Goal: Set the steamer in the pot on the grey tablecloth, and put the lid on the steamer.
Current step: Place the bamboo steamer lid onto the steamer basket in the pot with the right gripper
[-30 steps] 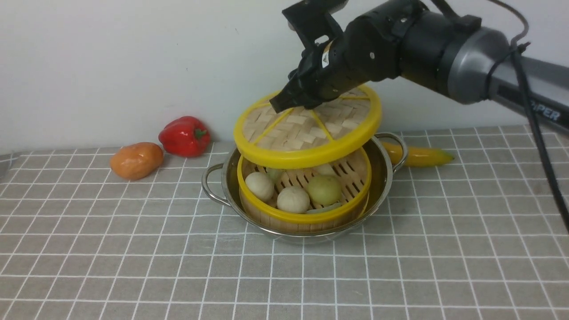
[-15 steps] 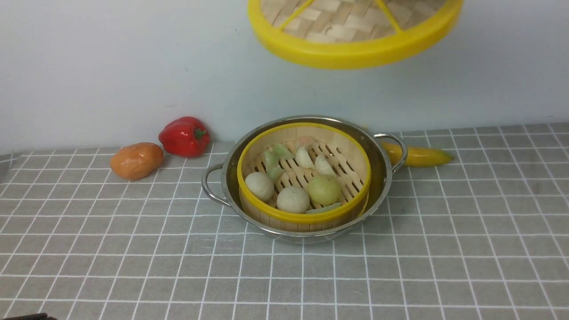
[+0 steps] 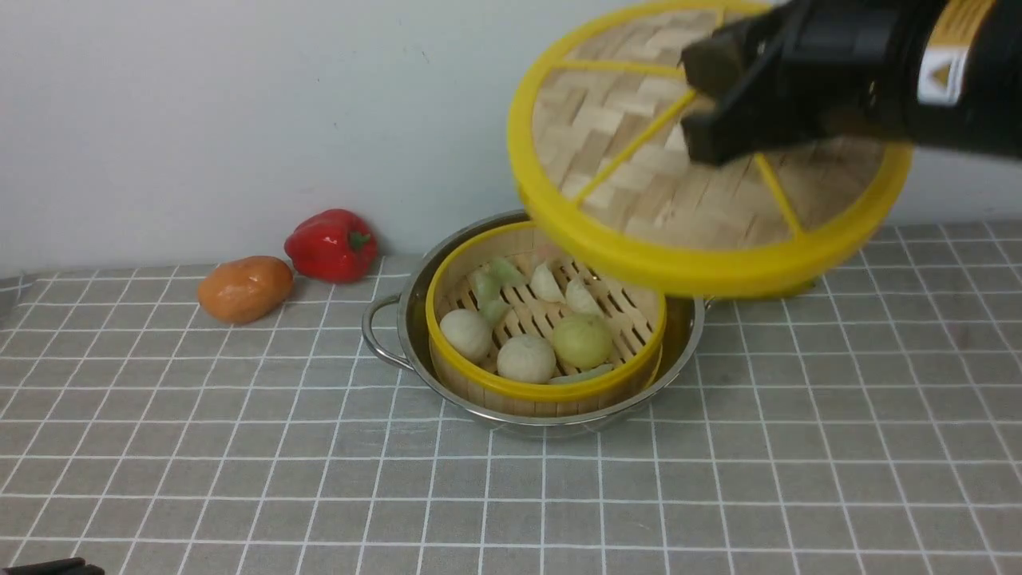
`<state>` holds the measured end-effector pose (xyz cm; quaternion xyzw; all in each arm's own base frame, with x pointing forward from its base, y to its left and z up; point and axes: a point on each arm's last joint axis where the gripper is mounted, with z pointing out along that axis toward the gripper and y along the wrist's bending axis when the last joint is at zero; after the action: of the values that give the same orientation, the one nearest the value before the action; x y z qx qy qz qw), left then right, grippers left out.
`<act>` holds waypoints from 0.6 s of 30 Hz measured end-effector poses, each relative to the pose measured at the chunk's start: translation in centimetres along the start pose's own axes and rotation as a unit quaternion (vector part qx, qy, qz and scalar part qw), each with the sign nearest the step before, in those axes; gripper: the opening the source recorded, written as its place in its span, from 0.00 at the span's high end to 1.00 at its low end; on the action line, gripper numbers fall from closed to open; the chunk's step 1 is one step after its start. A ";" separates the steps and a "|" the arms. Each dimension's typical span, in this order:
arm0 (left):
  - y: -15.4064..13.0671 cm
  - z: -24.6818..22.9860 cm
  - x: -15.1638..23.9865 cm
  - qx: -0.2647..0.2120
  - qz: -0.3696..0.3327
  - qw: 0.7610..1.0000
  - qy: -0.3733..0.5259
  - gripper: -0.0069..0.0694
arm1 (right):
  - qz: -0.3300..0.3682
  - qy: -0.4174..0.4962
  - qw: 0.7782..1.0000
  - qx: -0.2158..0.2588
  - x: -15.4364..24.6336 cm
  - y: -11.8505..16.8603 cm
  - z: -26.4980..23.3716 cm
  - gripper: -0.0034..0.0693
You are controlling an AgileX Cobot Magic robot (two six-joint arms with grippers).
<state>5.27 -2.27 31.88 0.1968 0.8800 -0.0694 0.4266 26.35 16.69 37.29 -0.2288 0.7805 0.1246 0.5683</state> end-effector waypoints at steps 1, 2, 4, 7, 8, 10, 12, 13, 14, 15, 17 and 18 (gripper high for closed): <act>0.0 0.0 0.0 0.000 0.000 1.000 0.000 0.88 | 0.000 0.008 1.000 -0.006 1.3 0.2 0.7 0.76; 0.0 0.0 0.0 0.000 0.000 1.000 0.000 0.88 | 0.003 0.018 1.000 -0.010 2.4 0.4 1.5 0.76; 0.0 0.0 0.0 0.000 0.000 1.000 0.000 0.88 | 0.013 0.037 0.999 -0.018 4.0 0.8 3.4 0.76; 0.0 0.0 0.0 -0.001 0.001 1.000 0.000 0.88 | 0.022 0.044 0.998 -0.028 5.1 1.2 6.0 0.76; 0.0 0.0 0.0 -0.001 0.001 1.000 0.000 0.88 | 0.023 0.045 0.998 -0.030 5.2 1.3 6.7 0.76; 0.0 0.0 0.0 -0.001 0.001 1.000 0.000 0.88 | 0.024 0.046 0.998 -0.032 5.2 1.5 8.5 0.76; 0.0 0.0 0.0 -0.001 0.001 1.000 -0.001 0.88 | 0.025 0.046 0.998 -0.032 5.1 1.6 9.7 0.76; 0.0 0.0 0.0 -0.001 0.001 1.000 -0.003 0.88 | 0.024 0.046 0.998 -0.032 5.1 1.6 10.4 0.76; 0.0 0.0 -0.1 -0.002 0.001 1.000 -0.005 0.88 | 0.026 0.047 0.998 -0.032 5.0 1.7 11.1 0.76; 0.0 0.0 -0.1 -0.002 0.001 1.000 -0.007 0.88 | 0.026 0.048 0.998 -0.032 5.0 1.7 11.6 0.76; 0.0 0.0 -0.2 -0.003 0.001 1.000 -0.011 0.88 | 0.026 0.048 0.998 -0.033 5.1 1.8 12.3 0.76; 0.0 0.0 -0.2 -0.003 0.001 1.000 -0.011 0.88 | 0.025 0.047 0.998 -0.035 5.3 1.9 12.9 0.76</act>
<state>5.39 -2.28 32.03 0.1956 0.8754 -0.0688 0.4366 34.76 23.04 27.98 -0.2341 0.8073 0.1548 0.5192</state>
